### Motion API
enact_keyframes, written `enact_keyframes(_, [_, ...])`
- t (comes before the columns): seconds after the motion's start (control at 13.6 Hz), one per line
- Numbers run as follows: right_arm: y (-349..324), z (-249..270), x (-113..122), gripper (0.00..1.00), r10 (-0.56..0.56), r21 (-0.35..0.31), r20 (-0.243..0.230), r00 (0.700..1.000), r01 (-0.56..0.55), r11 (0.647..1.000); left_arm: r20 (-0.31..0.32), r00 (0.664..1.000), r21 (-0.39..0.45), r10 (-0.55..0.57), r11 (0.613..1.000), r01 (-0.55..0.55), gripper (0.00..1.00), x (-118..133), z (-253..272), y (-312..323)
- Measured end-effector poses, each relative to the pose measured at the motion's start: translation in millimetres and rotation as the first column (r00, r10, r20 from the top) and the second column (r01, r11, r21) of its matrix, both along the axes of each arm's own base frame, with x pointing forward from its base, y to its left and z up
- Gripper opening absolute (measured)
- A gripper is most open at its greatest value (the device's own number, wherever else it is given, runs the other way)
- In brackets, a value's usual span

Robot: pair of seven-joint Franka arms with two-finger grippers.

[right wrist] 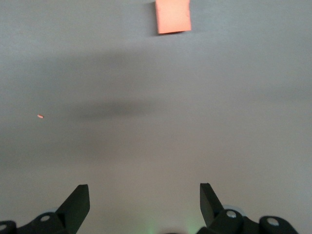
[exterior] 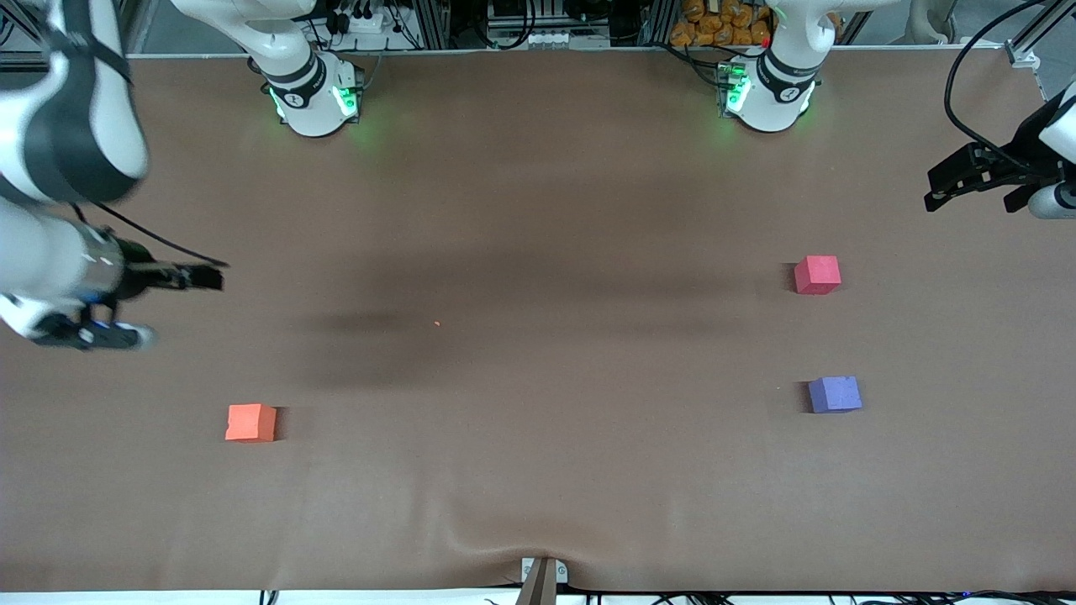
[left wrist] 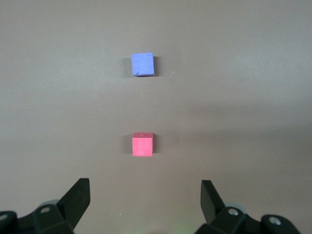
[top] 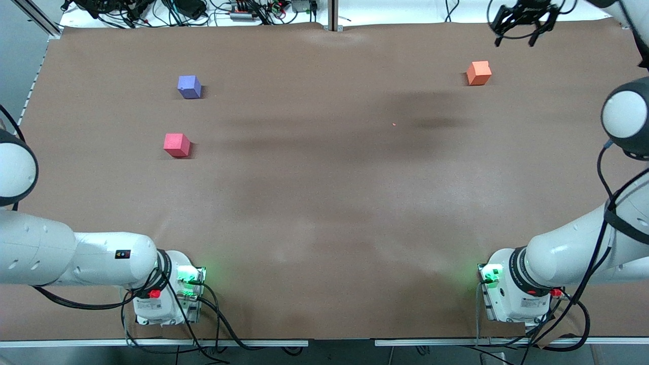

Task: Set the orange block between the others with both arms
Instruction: 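Reach the right gripper down over the orange cube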

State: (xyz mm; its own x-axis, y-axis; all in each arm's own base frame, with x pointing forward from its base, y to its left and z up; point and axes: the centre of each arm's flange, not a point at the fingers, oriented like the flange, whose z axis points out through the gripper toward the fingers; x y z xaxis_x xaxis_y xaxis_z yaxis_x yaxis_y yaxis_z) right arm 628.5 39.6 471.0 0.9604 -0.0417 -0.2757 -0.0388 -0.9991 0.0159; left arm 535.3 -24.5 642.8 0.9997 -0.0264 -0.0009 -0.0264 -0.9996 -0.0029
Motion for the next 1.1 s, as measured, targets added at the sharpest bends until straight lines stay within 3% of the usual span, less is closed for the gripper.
enact_keyframes(0.15, [1, -32, 12, 1.00, -0.006, -0.013, -0.015, 1.000, 0.005, 1.000, -0.002, 1.000, 0.000, 0.000, 1.000, 0.000, 1.00, 0, 0, 0])
enact_keyframes(0.51, [-11, -53, 40, 1.00, -0.052, -0.031, 0.111, 0.992, 0.056, 0.998, -0.003, 1.000, 0.000, 0.001, 1.000, -0.001, 1.00, 0, 0, 1])
enact_keyframes(0.73, [-25, -97, 64, 1.00, -0.053, -0.021, 0.186, 0.981, 0.058, 0.998, 0.006, 1.000, 0.000, 0.003, 1.000, -0.003, 1.00, -1, 4, 2])
enact_keyframes(1.1, [-88, -174, 83, 1.00, 0.023, -0.005, 0.228, 0.973, -0.022, 1.000, 0.008, 1.000, 0.000, 0.005, 1.000, -0.005, 1.00, -2, 5, 3])
